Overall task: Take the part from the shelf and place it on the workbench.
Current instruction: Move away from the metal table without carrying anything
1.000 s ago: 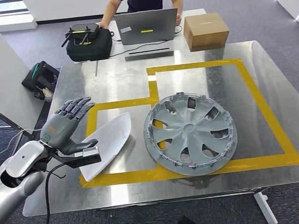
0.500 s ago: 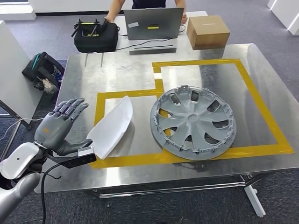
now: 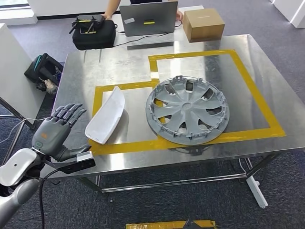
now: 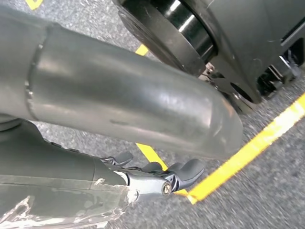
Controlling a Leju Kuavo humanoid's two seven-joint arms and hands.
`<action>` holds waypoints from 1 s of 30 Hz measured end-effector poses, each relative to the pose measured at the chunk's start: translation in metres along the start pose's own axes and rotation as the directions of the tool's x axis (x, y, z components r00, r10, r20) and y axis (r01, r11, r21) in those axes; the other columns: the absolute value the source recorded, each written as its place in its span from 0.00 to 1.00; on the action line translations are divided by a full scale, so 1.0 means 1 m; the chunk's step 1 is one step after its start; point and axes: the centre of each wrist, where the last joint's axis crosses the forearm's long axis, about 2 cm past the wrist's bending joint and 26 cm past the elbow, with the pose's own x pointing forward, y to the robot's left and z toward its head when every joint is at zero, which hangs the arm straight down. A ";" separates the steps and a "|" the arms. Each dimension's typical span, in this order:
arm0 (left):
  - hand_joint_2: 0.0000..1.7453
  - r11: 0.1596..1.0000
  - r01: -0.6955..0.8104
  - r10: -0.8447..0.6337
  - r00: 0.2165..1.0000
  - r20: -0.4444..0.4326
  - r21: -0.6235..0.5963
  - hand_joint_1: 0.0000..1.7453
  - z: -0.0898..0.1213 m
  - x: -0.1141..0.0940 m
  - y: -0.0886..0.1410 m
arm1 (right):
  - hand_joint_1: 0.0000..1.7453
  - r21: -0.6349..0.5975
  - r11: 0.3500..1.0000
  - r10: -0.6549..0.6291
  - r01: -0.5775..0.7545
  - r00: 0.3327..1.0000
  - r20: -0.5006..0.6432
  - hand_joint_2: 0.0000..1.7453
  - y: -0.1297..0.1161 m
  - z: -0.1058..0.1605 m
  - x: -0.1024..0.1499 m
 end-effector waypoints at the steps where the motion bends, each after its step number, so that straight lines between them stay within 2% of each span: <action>1: 0.00 1.000 -0.002 0.002 1.000 -0.004 -0.003 0.00 0.001 0.000 -0.001 | 0.00 -0.003 1.000 -0.003 0.003 1.000 -0.003 0.00 0.000 0.000 -0.001; 8: 0.00 1.000 -0.004 0.004 1.000 -0.014 -0.011 0.00 0.005 -0.002 -0.004 | 0.00 -0.010 1.000 -0.016 0.016 1.000 -0.010 0.00 0.001 0.002 -0.003; 12: 0.00 1.000 0.008 -0.009 0.998 -0.056 -0.012 0.00 0.014 -0.015 -0.003 | 0.00 -0.025 0.999 -0.046 0.045 0.999 -0.026 0.00 0.002 0.006 -0.008; 30: 0.00 0.998 0.008 -0.014 0.994 -0.105 -0.063 0.00 0.036 -0.024 -0.013 | 0.00 -0.032 0.997 -0.069 0.068 0.997 -0.034 0.00 0.003 0.011 -0.012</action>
